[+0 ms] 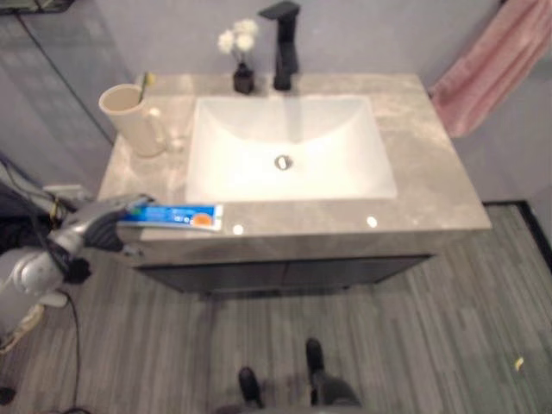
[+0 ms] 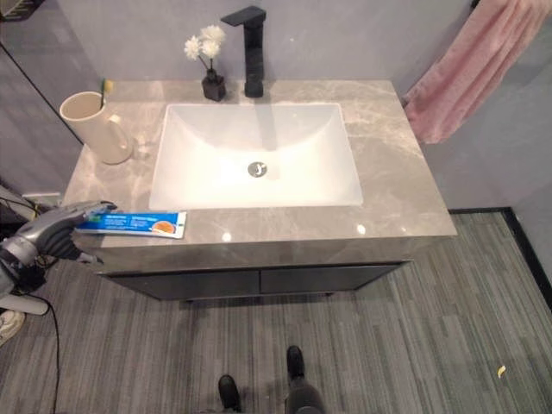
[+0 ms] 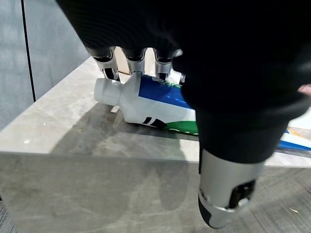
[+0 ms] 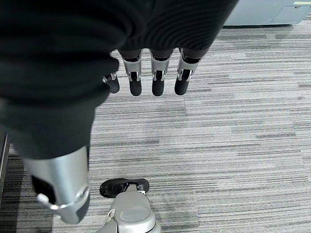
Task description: Put brush and paste in cup on sink, flatten towel.
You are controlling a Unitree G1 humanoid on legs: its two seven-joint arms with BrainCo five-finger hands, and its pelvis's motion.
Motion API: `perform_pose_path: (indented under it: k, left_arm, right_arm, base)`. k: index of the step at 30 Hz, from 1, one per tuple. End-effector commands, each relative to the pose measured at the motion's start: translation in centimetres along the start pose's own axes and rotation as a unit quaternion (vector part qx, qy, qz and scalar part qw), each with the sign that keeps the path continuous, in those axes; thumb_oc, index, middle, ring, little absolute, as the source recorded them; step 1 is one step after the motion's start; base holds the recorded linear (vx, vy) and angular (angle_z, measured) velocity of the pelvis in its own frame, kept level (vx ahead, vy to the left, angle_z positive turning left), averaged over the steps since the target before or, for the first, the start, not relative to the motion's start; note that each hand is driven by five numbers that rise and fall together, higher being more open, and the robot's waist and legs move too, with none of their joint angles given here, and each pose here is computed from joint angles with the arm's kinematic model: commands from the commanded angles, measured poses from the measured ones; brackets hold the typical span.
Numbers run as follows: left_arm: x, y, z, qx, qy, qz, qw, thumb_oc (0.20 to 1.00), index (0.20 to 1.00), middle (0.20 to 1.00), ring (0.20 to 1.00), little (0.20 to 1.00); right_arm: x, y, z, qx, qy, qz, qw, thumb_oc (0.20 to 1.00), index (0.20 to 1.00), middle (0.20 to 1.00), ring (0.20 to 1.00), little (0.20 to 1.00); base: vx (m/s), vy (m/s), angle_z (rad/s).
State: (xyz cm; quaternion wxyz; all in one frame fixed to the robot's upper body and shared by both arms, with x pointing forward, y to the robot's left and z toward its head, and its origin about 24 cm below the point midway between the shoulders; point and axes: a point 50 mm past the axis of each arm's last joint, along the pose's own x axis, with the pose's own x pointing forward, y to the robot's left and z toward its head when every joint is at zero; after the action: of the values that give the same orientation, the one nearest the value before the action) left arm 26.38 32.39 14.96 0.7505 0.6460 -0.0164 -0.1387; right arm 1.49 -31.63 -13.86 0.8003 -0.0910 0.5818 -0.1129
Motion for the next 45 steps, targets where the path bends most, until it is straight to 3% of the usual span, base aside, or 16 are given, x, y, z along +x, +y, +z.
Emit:
perform_pose_path:
  k: [1, 5, 14, 33, 34, 36, 37, 45]
  left_arm:
    - [1.1, 2.1, 0.9, -0.034, -0.025, 0.049, 0.998, 1.0, 1.0, 1.0, 1.0, 1.0]
    - [1.1, 2.0, 1.2, -0.085, -0.033, 0.038, 0.995, 1.0, 1.0, 1.0, 1.0, 1.0]
    - [1.1, 2.4, 1.2, -0.094, -0.033, 0.041, 0.994, 1.0, 1.0, 1.0, 1.0, 1.0]
    - [1.1, 2.1, 0.5, -0.033, -0.005, 0.025, 0.999, 1.0, 1.0, 1.0, 1.0, 1.0]
    - [1.0, 2.1, 0.4, -0.025, -0.002, 0.025, 0.999, 0.762, 0.762, 0.762, 0.762, 0.762]
    - [1.0, 2.0, 0.3, -0.02, 0.0, 0.026, 0.999, 0.542, 0.542, 0.542, 0.542, 0.542]
    - [0.8, 1.8, 0.1, -0.01, 0.007, 0.027, 1.0, 0.2, 0.2, 0.2, 0.2, 0.2]
    - [0.7, 0.0, -0.3, -0.002, 0.021, 0.004, 1.0, 0.2, 0.2, 0.2, 0.2, 0.2]
  right_arm:
    - [-0.2, -2.2, 0.3, 0.01, 0.004, -0.036, 0.999, 1.0, 1.0, 1.0, 1.0, 1.0]
    - [-0.3, -2.4, -0.1, 0.011, 0.014, -0.034, 0.999, 1.0, 1.0, 1.0, 1.0, 1.0]
    - [-0.4, -2.3, -0.4, 0.011, 0.02, -0.03, 0.999, 1.0, 1.0, 1.0, 1.0, 1.0]
    - [-0.3, -1.7, -0.6, 0.005, 0.021, -0.02, 1.0, 1.0, 1.0, 1.0, 1.0, 1.0]
    - [-0.3, -1.6, -0.5, 0.006, 0.021, -0.019, 1.0, 1.0, 1.0, 1.0, 1.0, 1.0]
    - [-0.3, -1.5, -0.5, 0.007, 0.02, -0.019, 1.0, 1.0, 1.0, 1.0, 1.0, 1.0]
    - [-0.3, -1.4, -0.6, 0.007, 0.02, -0.019, 1.0, 1.0, 1.0, 1.0, 1.0, 1.0]
    - [-0.2, -1.5, -0.4, 0.002, 0.016, -0.023, 1.0, 1.0, 1.0, 1.0, 1.0, 1.0]
  base:
    - [0.0, 0.0, 0.0]
    - [0.0, 0.0, 0.0]
    - [0.0, -0.007, -0.02]
    - [0.0, 0.0, 0.0]
    - [0.0, 0.0, 0.0]
    - [0.0, 0.0, 0.0]
    - [0.0, 0.0, 0.0]
    - [0.0, -0.002, -0.01]
